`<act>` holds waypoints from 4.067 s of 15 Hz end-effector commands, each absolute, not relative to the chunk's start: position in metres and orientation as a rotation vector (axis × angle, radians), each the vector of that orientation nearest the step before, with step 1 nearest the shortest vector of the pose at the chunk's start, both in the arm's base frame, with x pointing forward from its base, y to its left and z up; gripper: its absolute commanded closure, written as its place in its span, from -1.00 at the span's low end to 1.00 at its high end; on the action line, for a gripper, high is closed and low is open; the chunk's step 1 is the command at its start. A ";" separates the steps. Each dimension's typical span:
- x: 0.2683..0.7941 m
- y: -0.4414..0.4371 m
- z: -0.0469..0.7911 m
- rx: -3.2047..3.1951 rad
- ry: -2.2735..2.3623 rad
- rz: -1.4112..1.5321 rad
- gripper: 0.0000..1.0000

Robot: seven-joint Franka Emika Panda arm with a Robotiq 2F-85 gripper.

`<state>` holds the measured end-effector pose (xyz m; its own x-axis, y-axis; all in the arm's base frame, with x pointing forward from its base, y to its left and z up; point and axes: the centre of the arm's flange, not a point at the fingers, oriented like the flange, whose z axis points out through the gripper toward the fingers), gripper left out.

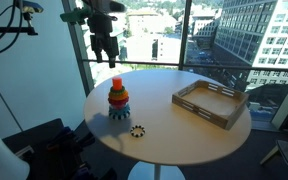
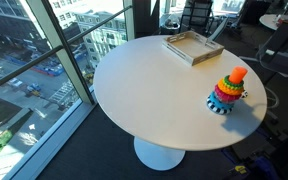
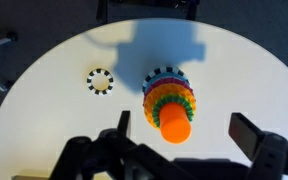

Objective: Put the green ring on the table

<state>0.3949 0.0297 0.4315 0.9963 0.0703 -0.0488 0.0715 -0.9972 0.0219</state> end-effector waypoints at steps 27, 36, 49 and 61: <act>0.399 0.047 0.323 3.112 0.000 0.164 -1.00; 0.404 0.051 0.316 3.103 -0.017 0.202 -1.00; 0.405 0.044 0.316 3.128 -0.061 0.208 -1.00; 0.408 0.044 0.318 3.137 -0.079 0.210 0.11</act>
